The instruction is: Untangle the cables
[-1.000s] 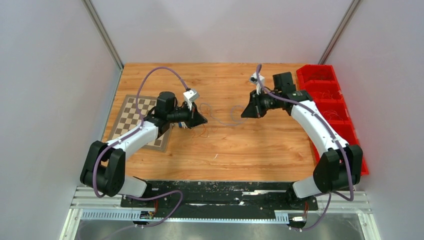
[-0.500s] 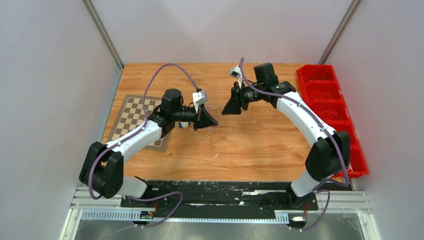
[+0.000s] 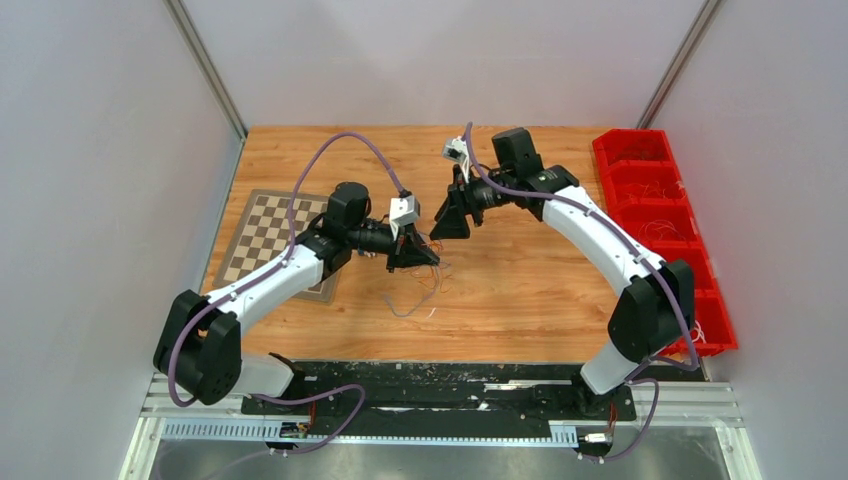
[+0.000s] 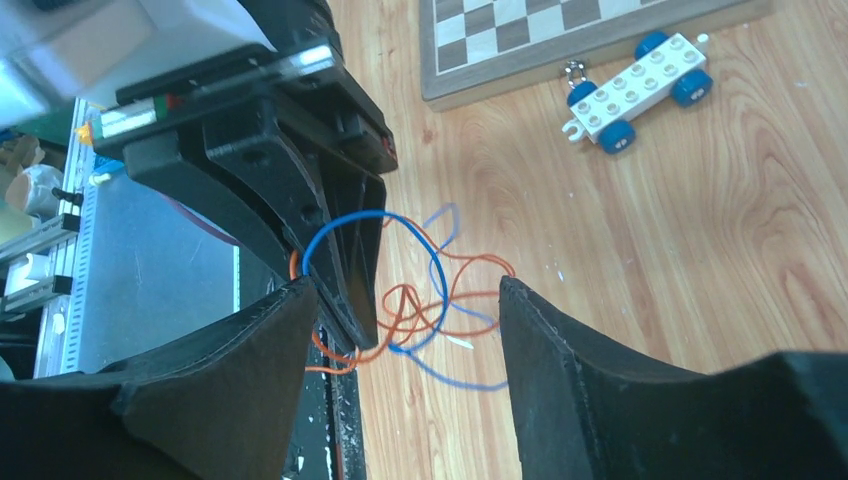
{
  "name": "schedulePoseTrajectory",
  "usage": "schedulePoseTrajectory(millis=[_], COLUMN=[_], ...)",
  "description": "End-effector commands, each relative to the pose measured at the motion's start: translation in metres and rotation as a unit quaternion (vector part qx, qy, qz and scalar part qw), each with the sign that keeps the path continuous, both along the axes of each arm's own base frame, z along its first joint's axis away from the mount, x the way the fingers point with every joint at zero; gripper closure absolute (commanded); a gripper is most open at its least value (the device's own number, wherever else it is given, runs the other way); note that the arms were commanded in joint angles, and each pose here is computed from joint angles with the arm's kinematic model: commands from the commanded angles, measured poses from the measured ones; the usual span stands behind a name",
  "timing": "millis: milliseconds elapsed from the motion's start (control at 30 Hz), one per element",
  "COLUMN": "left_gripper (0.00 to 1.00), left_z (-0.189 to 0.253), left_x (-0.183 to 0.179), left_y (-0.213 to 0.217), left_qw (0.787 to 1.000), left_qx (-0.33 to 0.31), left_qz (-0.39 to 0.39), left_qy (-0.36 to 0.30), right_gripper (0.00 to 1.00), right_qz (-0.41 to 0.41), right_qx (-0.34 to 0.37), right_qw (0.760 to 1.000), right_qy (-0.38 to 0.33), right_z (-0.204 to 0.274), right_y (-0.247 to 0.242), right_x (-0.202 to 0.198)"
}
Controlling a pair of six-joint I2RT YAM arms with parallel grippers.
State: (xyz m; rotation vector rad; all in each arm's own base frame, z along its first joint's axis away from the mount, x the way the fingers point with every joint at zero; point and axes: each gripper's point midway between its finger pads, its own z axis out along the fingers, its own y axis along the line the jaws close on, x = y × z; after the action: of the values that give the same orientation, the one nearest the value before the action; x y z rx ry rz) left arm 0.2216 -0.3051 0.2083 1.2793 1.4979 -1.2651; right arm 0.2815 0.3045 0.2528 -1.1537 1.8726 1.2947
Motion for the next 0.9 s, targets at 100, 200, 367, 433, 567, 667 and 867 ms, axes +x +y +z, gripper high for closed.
schedulePoseTrajectory(millis=[100, 200, 367, 433, 567, 667, 867], left_gripper=[1.00, 1.00, 1.00, 1.00, 1.00, 1.00, 1.00], left_z=[0.033, 0.035, 0.038, 0.039, 0.038, 0.037, 0.029], left_x=[-0.007, -0.008, -0.008, -0.008, -0.010, -0.012, -0.008], left_y=[-0.003, -0.002, -0.001, 0.000, 0.001, 0.004, 0.010], left_qw=[0.997, 0.997, 0.996, 0.996, 0.996, 0.996, 0.997], left_qx=[-0.025, -0.027, -0.028, -0.028, -0.025, -0.021, 0.002], left_qz=[-0.027, -0.026, -0.023, -0.021, -0.021, -0.022, 0.010], left_qy=[-0.061, -0.069, -0.077, -0.079, -0.080, -0.084, -0.083], right_gripper=[0.34, 0.34, 0.37, 0.37, 0.37, 0.34, 0.32], right_qz=[0.025, 0.019, 0.014, 0.010, -0.003, 0.003, 0.007], right_qx=[0.007, -0.008, -0.018, -0.023, -0.035, -0.032, -0.026], right_qw=[0.999, 0.999, 1.000, 1.000, 0.999, 0.999, 0.998], right_qy=[-0.041, -0.028, 0.006, 0.015, 0.015, 0.029, 0.057], right_z=[-0.007, -0.024, -0.043, -0.049, -0.057, -0.060, -0.060], right_y=[0.016, 0.013, 0.013, 0.013, 0.010, 0.006, 0.000], right_x=[-0.002, -0.003, -0.006, -0.004, 0.002, -0.007, -0.023])
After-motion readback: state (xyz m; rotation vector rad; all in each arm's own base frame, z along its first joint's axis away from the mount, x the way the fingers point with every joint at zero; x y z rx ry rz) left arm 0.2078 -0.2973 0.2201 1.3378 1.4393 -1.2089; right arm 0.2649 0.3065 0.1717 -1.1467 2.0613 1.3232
